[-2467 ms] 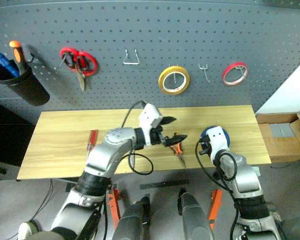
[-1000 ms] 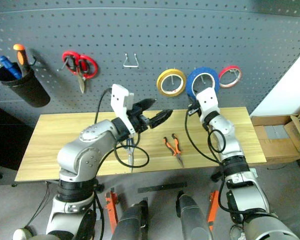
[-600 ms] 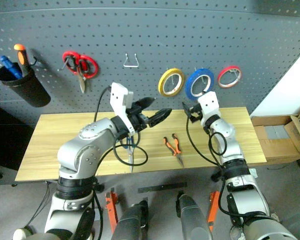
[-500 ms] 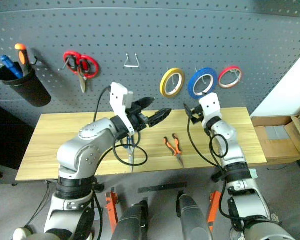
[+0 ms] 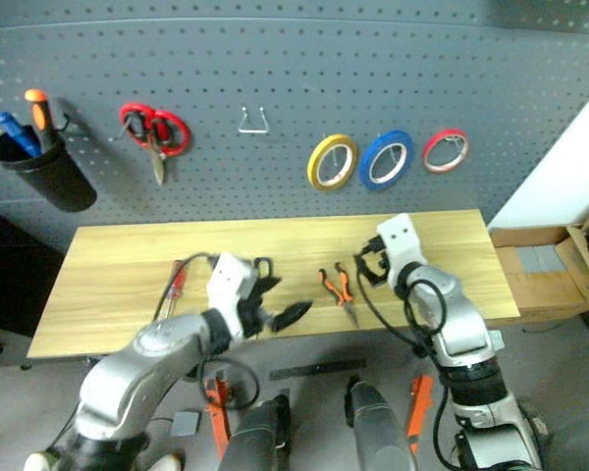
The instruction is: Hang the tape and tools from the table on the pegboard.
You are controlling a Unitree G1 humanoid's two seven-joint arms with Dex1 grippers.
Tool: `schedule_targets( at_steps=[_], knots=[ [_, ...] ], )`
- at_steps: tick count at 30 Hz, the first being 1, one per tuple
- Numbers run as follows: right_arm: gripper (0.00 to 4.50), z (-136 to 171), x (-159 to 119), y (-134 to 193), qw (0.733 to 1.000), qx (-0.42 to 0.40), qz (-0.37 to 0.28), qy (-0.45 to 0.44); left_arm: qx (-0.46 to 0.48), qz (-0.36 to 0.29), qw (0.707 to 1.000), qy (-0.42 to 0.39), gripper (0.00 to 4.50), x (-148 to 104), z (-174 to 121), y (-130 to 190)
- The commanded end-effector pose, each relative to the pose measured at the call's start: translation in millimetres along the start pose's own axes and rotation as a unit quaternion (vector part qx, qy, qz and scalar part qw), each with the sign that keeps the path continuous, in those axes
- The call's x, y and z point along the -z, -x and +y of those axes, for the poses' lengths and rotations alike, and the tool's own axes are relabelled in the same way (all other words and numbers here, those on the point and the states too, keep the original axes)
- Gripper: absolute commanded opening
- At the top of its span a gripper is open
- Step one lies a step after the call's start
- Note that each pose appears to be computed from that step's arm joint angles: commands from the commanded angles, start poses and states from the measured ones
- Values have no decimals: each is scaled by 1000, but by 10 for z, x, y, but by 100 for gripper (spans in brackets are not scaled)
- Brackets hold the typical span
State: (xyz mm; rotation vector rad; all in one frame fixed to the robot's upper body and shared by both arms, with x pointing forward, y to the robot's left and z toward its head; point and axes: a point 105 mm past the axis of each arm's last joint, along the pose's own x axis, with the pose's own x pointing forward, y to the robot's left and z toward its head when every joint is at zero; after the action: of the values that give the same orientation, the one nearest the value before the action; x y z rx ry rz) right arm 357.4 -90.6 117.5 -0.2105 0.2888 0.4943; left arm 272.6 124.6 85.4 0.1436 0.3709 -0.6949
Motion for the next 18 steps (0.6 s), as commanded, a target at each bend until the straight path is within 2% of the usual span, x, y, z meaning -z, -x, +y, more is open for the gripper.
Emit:
schedule_targets(
  at_steps=[1,9,14,18],
  knots=[
    [445,169,-116,-7,1000,-18,8,-14,-19,-5,999,-49,450,-12,69,135],
    [445,405,44,-87,995,-42,72,-52,-46,22,996,-73,450,135,227,272],
    [445,456,319,-171,988,-29,128,-85,-31,31,994,-97,450,166,223,308],
    [445,467,474,-261,984,-18,149,-101,-32,22,994,-102,450,114,242,276]
  ],
)
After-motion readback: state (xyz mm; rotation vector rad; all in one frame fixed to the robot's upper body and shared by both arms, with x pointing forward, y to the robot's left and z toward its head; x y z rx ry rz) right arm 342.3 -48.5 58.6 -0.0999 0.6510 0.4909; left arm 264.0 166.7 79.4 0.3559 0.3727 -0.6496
